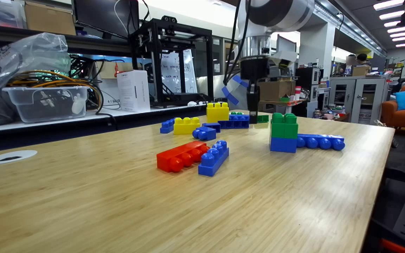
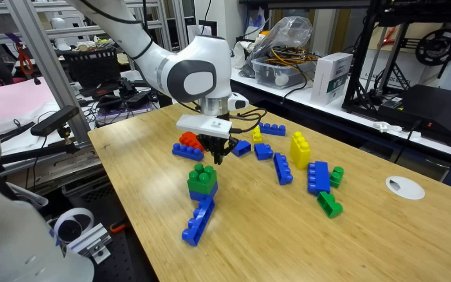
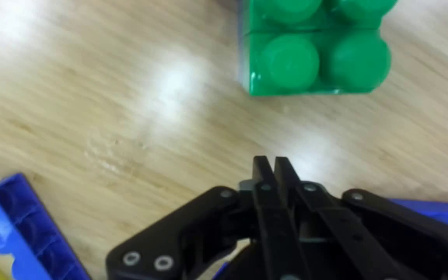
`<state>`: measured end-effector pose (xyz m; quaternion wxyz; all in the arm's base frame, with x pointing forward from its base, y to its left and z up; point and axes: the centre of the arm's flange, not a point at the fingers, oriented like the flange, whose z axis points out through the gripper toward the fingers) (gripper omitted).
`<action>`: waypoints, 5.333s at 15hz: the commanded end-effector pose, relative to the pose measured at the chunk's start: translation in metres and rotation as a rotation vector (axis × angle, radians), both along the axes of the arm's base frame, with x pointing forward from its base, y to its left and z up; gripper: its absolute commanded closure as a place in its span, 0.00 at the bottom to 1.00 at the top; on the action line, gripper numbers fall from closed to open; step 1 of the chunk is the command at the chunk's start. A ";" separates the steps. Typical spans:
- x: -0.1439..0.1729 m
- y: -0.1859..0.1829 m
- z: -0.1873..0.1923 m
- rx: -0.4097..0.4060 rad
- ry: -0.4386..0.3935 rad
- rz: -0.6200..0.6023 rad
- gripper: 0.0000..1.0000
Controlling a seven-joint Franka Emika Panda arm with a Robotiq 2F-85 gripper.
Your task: Move the blue and green object, then pick up the blue object and put it on the blue and green object
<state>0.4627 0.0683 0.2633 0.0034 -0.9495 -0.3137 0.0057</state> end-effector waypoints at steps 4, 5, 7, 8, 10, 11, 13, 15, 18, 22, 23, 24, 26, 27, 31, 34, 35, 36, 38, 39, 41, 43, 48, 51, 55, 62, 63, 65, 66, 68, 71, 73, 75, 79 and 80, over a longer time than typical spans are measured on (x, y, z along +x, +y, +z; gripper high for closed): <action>0.080 0.021 0.061 -0.013 -0.128 0.080 0.39; 0.094 0.024 0.072 -0.014 -0.143 0.097 0.31; 0.119 0.027 0.089 -0.026 -0.148 0.151 0.17; 0.132 0.028 0.096 -0.026 -0.140 0.184 0.12; 0.157 0.031 0.103 -0.030 -0.121 0.247 0.01; 0.168 0.031 0.104 -0.030 -0.104 0.280 0.00; 0.187 0.032 0.103 -0.016 -0.065 0.359 0.00; 0.202 0.033 0.098 -0.005 -0.023 0.461 0.00; 0.218 0.034 0.084 0.024 0.036 0.597 0.00; 0.226 0.032 0.057 0.055 0.099 0.723 0.00; 0.228 0.032 0.051 0.059 0.112 0.745 0.00; 0.228 0.033 0.044 0.064 0.119 0.768 0.00; 0.228 0.035 0.032 0.076 0.133 0.802 0.00; 0.228 0.036 0.028 0.081 0.139 0.817 0.00; 0.222 0.044 0.015 0.102 0.154 0.861 0.00; 0.212 0.050 0.013 0.102 0.156 0.884 0.00; 0.208 0.051 0.014 0.103 0.153 0.891 0.00; 0.205 0.053 0.015 0.103 0.152 0.898 0.00; 0.196 0.058 0.017 0.104 0.150 0.913 0.00; 0.193 0.061 0.018 0.105 0.151 0.919 0.00; 0.183 0.066 0.020 0.104 0.154 0.937 0.00; 0.172 0.071 0.021 0.099 0.162 0.949 0.00; 0.149 0.076 0.015 0.097 0.188 0.963 0.00; 0.157 0.081 0.009 0.102 0.218 0.939 0.00; 0.154 0.080 0.008 0.100 0.216 0.937 0.00; 0.155 0.079 0.007 0.087 0.206 0.952 0.00; 0.156 0.079 0.006 0.086 0.197 0.962 0.00; 0.157 0.079 0.004 0.082 0.189 0.967 0.00; 0.158 0.079 0.004 0.078 0.183 0.971 0.00; 0.159 0.079 0.002 0.076 0.174 0.981 0.00; 0.159 0.078 -0.002 0.080 0.175 0.996 0.00; 0.158 0.078 -0.007 0.087 0.183 1.005 0.00; 0.156 0.077 -0.013 0.086 0.188 1.015 0.00; 0.155 0.078 -0.021 0.079 0.182 1.032 0.00; 0.154 0.079 -0.022 0.072 0.176 1.034 0.00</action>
